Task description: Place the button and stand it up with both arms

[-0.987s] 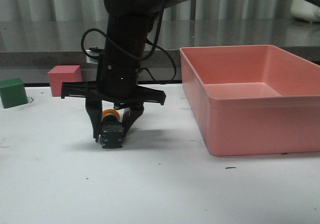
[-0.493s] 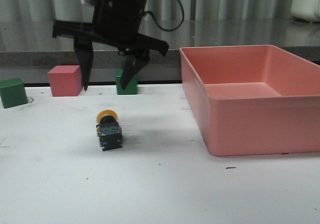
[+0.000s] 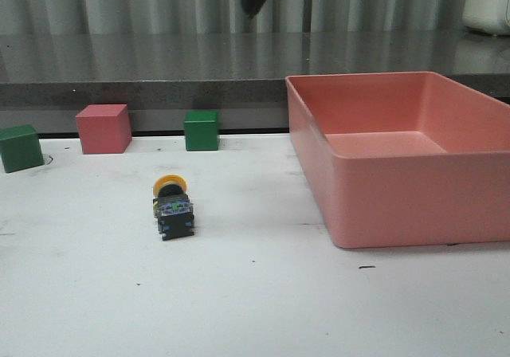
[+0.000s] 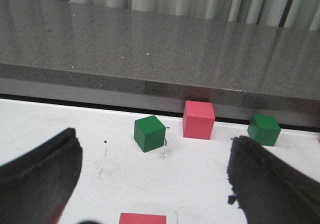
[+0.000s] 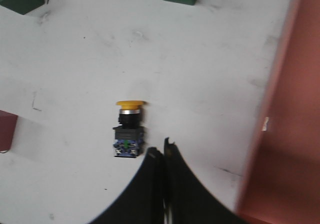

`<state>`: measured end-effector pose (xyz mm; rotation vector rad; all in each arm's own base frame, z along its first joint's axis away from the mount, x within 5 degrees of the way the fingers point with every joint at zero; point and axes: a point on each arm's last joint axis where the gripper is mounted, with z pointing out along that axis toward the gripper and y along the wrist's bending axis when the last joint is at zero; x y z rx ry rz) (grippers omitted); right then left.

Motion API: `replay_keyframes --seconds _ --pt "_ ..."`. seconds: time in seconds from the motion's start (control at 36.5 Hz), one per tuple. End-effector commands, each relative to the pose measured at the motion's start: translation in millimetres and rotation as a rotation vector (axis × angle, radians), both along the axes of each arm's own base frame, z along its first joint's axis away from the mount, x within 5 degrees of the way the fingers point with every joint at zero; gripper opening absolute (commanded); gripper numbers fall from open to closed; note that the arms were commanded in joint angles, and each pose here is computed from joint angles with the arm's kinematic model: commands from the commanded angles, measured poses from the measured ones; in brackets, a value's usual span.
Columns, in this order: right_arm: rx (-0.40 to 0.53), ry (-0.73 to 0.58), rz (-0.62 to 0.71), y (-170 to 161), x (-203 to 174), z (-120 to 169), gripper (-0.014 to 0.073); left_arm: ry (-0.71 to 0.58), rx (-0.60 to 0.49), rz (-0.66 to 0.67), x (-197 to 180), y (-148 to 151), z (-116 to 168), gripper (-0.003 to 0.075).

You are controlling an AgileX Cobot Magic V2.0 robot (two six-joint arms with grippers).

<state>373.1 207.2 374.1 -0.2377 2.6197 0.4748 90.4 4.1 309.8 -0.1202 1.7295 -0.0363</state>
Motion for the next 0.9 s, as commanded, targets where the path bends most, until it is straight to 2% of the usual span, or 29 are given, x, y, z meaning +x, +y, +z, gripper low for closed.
replay_keyframes --seconds 0.0,0.05,0.19,0.3,0.41,0.88 --pt "0.009 -0.146 0.028 -28.6 -17.8 48.8 -0.0068 -0.106 0.003 0.006 1.6 0.6 18.4 0.0564" --pt "-0.047 -0.168 0.029 -43.6 -20.9 53.3 -0.0068 -0.129 0.004 0.006 1.7 0.7 20.4 0.0564" --pt "-0.187 -0.247 -0.08 -91.1 -28.5 62.4 -0.0068 -0.139 0.004 0.007 1.7 0.7 21.4 0.0564" --pt "-0.187 -0.272 -0.141 -117.4 -42.7 64.4 -0.0068 -0.139 0.004 0.007 1.7 0.7 21.4 0.0564" --pt "-0.17 -0.326 -0.157 -127.5 -62.5 58.8 -0.0068 -0.139 0.004 0.007 1.7 0.7 21.4 0.0564" --pt "-0.111 -0.546 -0.161 -156.1 -170.7 -4.9 -0.0068 -0.139 0.004 0.007 1.7 0.7 21.4 0.0564"
